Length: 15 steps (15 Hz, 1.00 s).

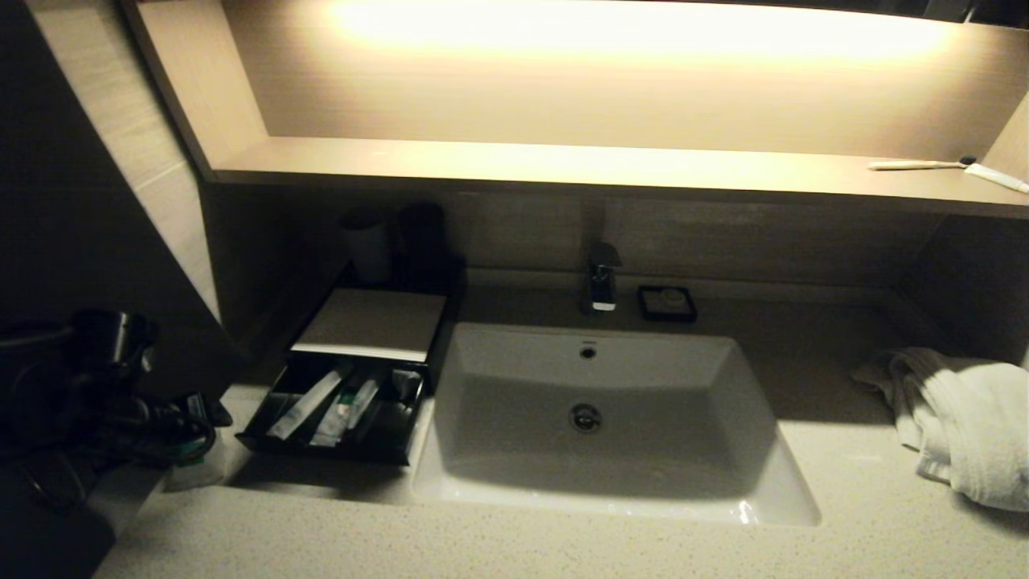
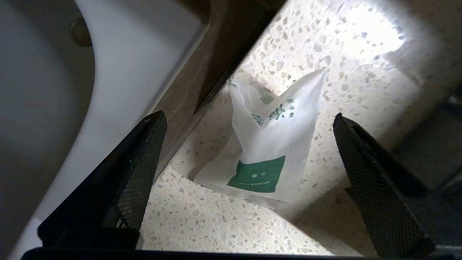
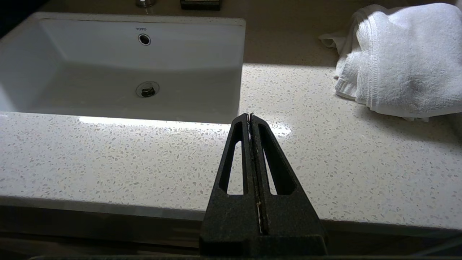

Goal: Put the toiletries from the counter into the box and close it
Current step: Pick up the bathroom toiletry

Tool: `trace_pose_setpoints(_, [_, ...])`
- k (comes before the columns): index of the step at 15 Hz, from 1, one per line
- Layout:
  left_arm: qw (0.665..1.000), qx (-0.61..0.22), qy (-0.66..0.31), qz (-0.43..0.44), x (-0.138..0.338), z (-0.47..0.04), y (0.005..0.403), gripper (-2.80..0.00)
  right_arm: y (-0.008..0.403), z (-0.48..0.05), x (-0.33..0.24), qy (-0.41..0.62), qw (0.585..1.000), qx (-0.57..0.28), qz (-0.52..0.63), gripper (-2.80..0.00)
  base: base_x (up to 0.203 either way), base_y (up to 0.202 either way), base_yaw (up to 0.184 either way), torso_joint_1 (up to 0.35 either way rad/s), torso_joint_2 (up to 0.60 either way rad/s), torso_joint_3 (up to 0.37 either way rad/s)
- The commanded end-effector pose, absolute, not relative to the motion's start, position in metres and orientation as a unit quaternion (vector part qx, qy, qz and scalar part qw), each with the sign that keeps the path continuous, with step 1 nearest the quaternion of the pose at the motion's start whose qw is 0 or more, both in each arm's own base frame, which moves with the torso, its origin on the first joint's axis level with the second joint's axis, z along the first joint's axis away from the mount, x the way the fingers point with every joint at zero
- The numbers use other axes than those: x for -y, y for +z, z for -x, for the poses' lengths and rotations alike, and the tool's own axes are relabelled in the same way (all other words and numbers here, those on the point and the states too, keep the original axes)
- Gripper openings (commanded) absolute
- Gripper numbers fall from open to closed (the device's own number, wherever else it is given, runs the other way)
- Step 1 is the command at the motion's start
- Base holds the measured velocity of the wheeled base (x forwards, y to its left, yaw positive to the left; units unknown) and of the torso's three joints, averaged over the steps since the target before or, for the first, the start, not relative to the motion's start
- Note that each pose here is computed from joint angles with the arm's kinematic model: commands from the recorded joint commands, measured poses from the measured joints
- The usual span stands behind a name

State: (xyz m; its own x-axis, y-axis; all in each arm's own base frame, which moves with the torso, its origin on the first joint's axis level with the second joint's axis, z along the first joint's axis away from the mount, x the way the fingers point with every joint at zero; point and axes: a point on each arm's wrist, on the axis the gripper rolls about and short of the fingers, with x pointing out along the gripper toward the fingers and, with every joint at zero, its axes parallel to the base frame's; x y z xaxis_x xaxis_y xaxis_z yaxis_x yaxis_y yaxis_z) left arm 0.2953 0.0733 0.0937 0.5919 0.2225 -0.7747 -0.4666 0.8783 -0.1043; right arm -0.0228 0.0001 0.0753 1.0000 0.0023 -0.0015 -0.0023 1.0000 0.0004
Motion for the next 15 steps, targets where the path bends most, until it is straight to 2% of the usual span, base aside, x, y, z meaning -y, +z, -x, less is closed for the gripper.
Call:
trace_pose_setpoints(1, [0.877,-0.411,0.196,0.151,-0.0737,-0.2968,0.0906,0.0,0.0753,0.0228,-0.0001,0.002,1.0,-0.001,0.0,-2.8,0.0,0.0,0.0,0.0,0.0,0.0])
trace_pose_setpoints(10, [0.876,-0.415,0.197,0.148,-0.0739,-0.2975,0.0883,0.0,0.0753,0.0228,-0.0001,0.002,1.0,-0.001,0.0,-2.8,0.0,0.0,0.0,0.0,0.0,0.0])
trace_pose_setpoints(11, [0.876,-0.414,0.196,0.147,-0.0736,-0.2978,0.0885,-2.8,0.0753,0.0228,-0.0001,0.002,1.0,-0.001,0.0,-2.8,0.0,0.0,0.0,0.0,0.0,0.0])
trace_pose_setpoints(15, [0.88,-0.408,0.196,0.147,-0.074,-0.2986,0.0884,-2.8,0.0753,0.0228,-0.0001,0.002,1.0,-0.001,0.0,-2.8,0.0,0.0,0.0,0.0,0.0,0.0])
